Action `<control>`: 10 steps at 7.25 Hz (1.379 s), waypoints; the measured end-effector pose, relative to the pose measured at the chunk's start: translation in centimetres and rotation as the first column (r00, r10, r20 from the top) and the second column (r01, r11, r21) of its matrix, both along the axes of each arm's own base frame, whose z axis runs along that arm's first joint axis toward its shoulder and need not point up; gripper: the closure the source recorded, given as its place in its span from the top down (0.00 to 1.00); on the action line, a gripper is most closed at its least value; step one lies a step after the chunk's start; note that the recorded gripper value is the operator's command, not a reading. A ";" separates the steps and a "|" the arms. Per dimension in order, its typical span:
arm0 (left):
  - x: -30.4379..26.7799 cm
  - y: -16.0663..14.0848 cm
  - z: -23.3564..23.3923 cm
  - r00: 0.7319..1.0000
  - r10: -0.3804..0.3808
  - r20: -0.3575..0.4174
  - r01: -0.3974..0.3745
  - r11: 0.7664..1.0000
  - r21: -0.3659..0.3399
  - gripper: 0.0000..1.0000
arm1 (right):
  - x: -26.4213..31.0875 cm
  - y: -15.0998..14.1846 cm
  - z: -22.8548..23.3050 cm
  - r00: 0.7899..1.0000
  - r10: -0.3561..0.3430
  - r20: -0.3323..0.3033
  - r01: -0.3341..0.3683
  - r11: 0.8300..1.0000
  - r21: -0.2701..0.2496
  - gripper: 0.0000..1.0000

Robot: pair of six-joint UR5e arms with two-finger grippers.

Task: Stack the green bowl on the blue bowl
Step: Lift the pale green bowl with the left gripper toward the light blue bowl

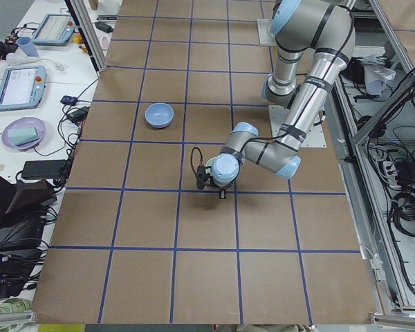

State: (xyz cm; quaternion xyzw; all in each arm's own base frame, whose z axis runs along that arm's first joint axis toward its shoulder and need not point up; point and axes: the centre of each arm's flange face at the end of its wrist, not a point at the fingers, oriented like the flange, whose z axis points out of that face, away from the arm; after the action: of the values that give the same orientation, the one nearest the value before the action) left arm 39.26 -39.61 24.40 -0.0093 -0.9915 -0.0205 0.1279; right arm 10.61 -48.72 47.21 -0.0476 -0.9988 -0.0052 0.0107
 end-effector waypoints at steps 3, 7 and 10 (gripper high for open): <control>-4.1 -6.2 4.6 0.999 0.031 -0.027 -0.031 0.999 -0.009 0.00 | 0.0 0.0 0.0 1.000 0.000 0.000 0.000 1.000 0.000 1.00; -14.7 -14.1 9.5 0.996 0.082 -0.047 -0.081 0.997 0.007 0.00 | 0.0 0.0 0.0 1.000 0.000 0.000 0.000 1.000 0.000 1.00; -22.5 -18.7 9.2 0.985 0.154 -0.073 -0.151 0.988 0.032 0.00 | 0.0 0.0 0.0 1.000 0.000 0.000 0.000 1.000 0.000 1.00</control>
State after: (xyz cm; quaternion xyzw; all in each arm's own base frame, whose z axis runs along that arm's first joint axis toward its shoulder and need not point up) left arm 16.76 -58.36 33.57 0.0676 -0.9834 -0.0234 0.1667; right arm 10.61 -48.72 47.22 -0.0476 -0.9988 -0.0051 0.0107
